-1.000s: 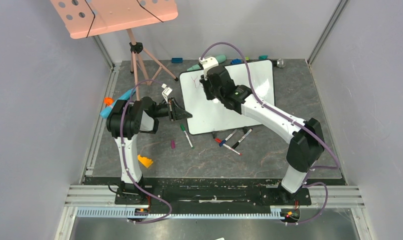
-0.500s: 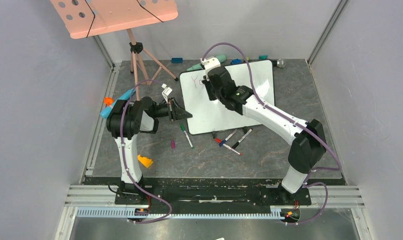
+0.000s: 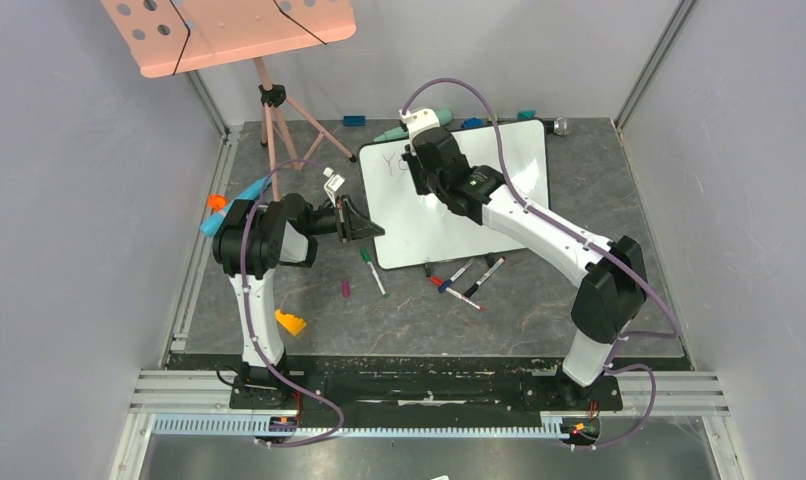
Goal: Write a sentence on the whiteboard
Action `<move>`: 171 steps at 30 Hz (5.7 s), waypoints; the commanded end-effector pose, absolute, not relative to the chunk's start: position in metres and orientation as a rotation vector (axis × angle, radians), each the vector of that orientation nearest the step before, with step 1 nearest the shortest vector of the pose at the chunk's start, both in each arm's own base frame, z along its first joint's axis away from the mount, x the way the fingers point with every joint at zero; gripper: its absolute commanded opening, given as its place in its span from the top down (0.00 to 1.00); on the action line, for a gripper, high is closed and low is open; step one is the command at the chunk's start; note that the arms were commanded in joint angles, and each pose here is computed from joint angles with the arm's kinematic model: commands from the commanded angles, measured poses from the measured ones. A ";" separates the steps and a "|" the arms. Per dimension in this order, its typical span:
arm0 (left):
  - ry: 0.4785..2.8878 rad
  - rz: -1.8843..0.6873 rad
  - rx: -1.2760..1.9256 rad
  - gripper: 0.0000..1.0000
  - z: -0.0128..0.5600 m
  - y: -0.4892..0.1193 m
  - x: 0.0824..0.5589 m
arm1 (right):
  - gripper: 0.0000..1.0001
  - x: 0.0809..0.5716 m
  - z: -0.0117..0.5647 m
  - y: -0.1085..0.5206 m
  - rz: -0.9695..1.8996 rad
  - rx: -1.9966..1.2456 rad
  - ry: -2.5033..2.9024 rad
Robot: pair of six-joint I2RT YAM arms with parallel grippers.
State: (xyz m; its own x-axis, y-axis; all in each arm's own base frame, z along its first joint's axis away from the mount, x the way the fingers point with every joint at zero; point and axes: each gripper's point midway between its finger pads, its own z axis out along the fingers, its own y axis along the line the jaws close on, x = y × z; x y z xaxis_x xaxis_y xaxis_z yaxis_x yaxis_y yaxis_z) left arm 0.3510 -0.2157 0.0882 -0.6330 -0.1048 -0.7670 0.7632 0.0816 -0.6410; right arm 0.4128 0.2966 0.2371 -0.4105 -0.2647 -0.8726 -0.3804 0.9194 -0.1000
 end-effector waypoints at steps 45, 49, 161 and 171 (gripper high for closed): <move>1.548 -1.528 0.820 0.98 0.091 -0.219 0.350 | 1.00 0.409 0.273 0.277 0.248 -0.379 1.904; 1.549 -1.530 0.820 0.98 0.090 -0.219 0.349 | 1.00 0.411 0.267 0.280 0.250 -0.387 1.916; 1.548 -1.528 0.820 0.98 0.090 -0.219 0.350 | 1.00 0.416 0.210 0.259 0.221 -0.364 2.066; 1.547 -1.527 0.819 0.98 0.090 -0.219 0.350 | 1.00 0.407 0.209 0.247 0.191 -0.357 2.069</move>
State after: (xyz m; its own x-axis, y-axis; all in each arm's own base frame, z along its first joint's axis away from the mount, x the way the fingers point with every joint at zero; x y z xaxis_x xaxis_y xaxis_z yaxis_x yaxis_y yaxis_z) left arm 0.3514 -0.2161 0.0873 -0.6422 -0.1068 -0.7591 0.7548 0.0848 -0.6505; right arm 0.4106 0.2681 0.2228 -0.4336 -0.1524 -0.8881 -0.3779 0.9255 0.0257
